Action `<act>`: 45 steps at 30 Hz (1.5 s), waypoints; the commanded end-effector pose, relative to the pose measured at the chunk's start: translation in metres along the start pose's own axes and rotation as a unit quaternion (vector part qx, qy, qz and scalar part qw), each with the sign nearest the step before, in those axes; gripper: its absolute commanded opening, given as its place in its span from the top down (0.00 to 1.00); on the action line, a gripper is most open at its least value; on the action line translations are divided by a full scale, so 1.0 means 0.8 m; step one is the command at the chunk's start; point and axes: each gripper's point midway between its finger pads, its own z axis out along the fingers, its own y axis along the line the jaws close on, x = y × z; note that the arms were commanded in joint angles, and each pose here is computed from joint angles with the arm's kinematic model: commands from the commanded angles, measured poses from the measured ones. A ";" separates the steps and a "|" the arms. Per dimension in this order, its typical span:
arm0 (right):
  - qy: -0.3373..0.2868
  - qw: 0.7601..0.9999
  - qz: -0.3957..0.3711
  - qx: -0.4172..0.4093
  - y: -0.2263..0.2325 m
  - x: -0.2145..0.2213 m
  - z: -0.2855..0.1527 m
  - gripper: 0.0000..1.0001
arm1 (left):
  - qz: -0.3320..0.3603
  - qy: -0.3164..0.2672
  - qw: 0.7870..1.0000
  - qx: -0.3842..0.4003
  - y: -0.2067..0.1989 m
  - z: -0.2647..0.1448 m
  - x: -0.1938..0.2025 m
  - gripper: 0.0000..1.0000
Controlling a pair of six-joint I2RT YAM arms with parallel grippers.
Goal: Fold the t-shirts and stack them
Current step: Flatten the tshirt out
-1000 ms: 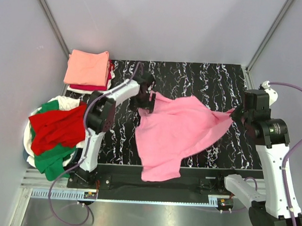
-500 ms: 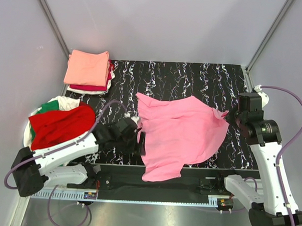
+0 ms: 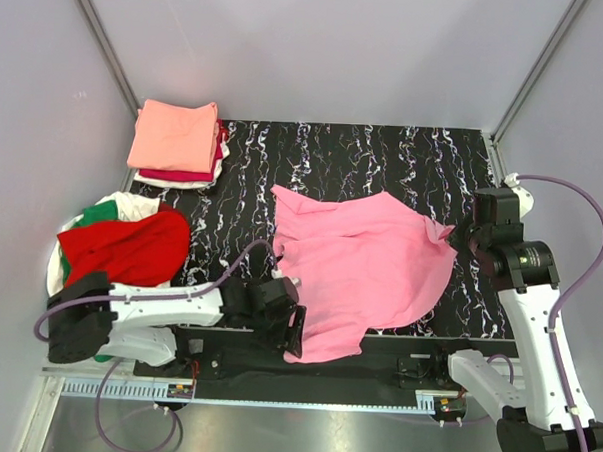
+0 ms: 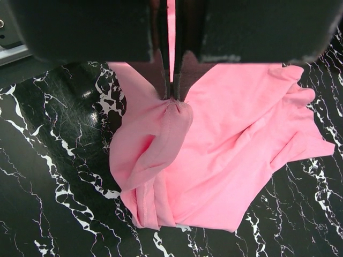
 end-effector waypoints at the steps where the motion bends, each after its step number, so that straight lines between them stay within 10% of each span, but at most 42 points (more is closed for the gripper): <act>1: -0.021 1.000 0.006 -0.006 0.000 -0.009 -0.005 1.00 | -0.004 0.021 1.000 -0.001 -0.021 0.012 0.008 0.32; 9: -0.018 1.000 0.011 -0.005 -0.006 0.001 -0.001 1.00 | 0.028 0.023 0.997 -0.074 -0.013 0.029 0.011 0.55; 14: -0.024 1.000 0.011 -0.014 0.001 -0.007 -0.005 1.00 | 0.044 -0.030 0.994 -0.098 -0.025 0.028 -0.024 0.99; 18: -0.042 0.999 0.011 -0.031 0.009 -0.024 -0.024 1.00 | 0.056 -0.090 0.986 -0.130 -0.036 -0.020 -0.058 1.00; 25: -0.173 0.980 0.033 -0.091 0.018 -0.117 -0.148 1.00 | 0.083 -0.309 0.947 -0.024 -0.120 -0.300 -0.129 1.00; 34: -0.370 0.905 0.142 -0.158 -0.052 -0.180 -0.359 1.00 | 0.160 -0.514 0.808 0.241 -0.152 -0.619 -0.101 1.00; 39: -0.428 0.872 0.189 -0.145 -0.102 -0.176 -0.405 1.00 | 0.204 -0.581 0.742 0.265 -0.121 -0.682 -0.083 1.00; 45: -0.415 0.894 0.140 -0.092 -0.085 -0.195 -0.365 1.00 | 0.202 -0.613 0.757 0.105 -0.121 -0.645 -0.148 1.00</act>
